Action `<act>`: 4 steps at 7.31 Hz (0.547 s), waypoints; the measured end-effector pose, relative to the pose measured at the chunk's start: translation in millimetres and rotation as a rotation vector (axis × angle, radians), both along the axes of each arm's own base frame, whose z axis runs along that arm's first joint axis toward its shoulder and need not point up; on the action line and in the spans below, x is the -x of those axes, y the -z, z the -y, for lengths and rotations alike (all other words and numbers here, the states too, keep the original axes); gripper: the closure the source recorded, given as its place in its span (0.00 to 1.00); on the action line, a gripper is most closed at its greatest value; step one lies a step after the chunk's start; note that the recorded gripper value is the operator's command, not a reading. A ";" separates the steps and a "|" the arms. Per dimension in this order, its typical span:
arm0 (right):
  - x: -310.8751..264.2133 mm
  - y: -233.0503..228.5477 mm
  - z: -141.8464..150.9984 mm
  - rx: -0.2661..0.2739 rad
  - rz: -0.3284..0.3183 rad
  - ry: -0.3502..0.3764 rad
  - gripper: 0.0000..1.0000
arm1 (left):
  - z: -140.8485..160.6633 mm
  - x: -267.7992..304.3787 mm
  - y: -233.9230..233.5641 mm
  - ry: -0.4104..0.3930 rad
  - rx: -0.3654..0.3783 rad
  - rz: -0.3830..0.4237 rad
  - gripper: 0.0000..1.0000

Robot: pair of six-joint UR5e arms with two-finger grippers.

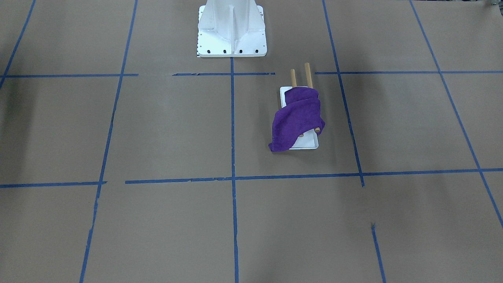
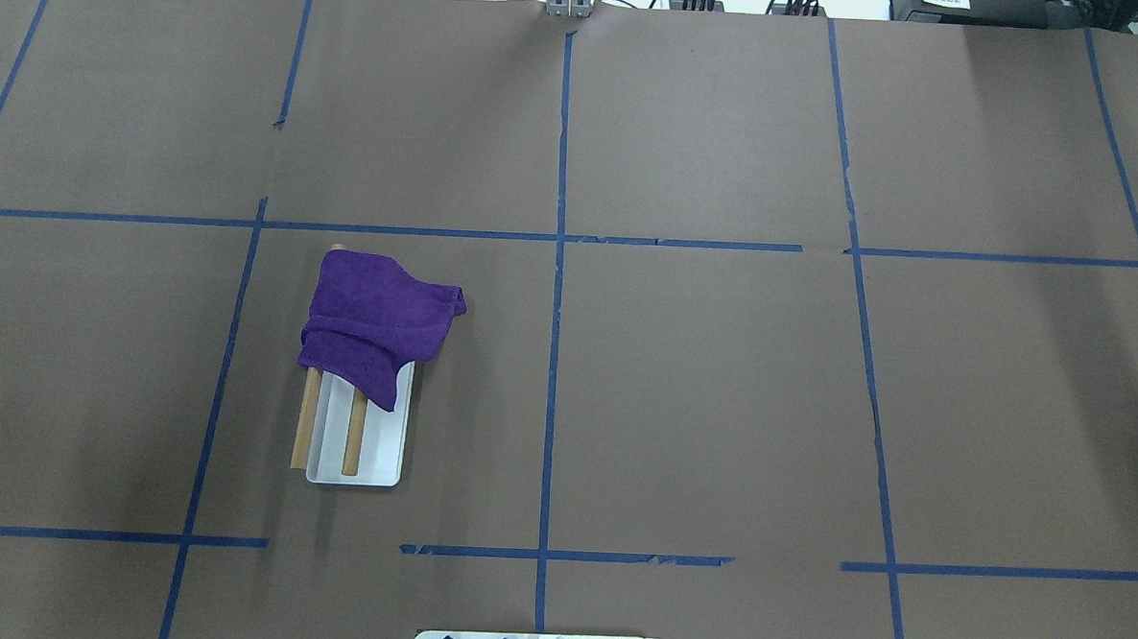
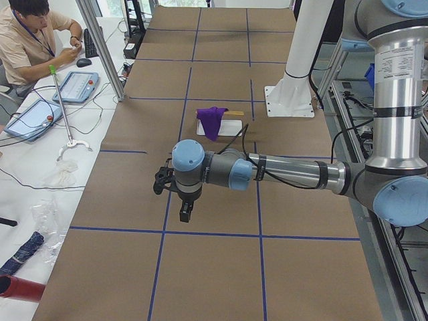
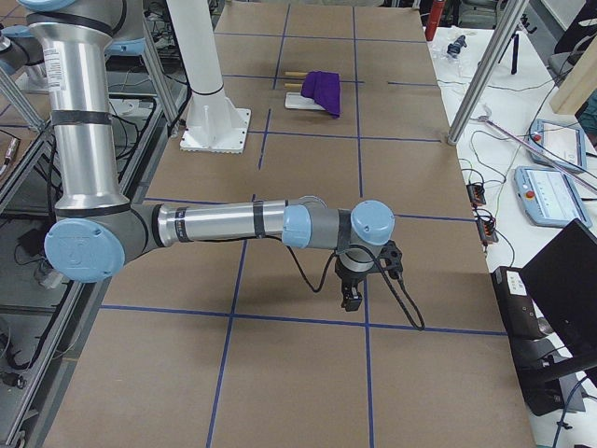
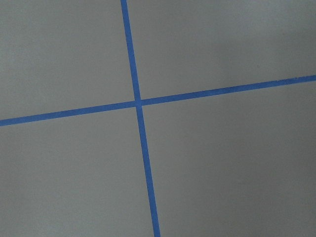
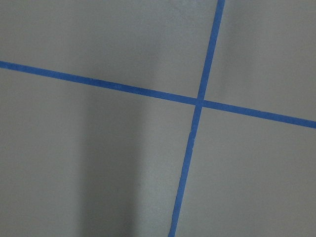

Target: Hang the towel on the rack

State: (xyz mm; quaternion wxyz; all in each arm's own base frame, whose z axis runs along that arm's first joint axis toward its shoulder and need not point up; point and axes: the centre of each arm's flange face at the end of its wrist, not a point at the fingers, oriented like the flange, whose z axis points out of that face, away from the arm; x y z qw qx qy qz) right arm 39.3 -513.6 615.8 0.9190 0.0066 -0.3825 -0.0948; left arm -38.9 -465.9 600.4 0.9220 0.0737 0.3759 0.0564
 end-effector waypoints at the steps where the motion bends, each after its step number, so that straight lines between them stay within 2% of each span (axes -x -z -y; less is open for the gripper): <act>1: 0.0 0.3 0.0 -0.001 0.000 0.000 0.00 | -0.1 2.1 -2.1 -0.010 -0.016 0.034 0.00; 4: 0.1 -0.5 -0.7 0.002 0.002 0.001 0.00 | -3.4 3.7 -10.0 -0.023 -0.017 0.055 0.00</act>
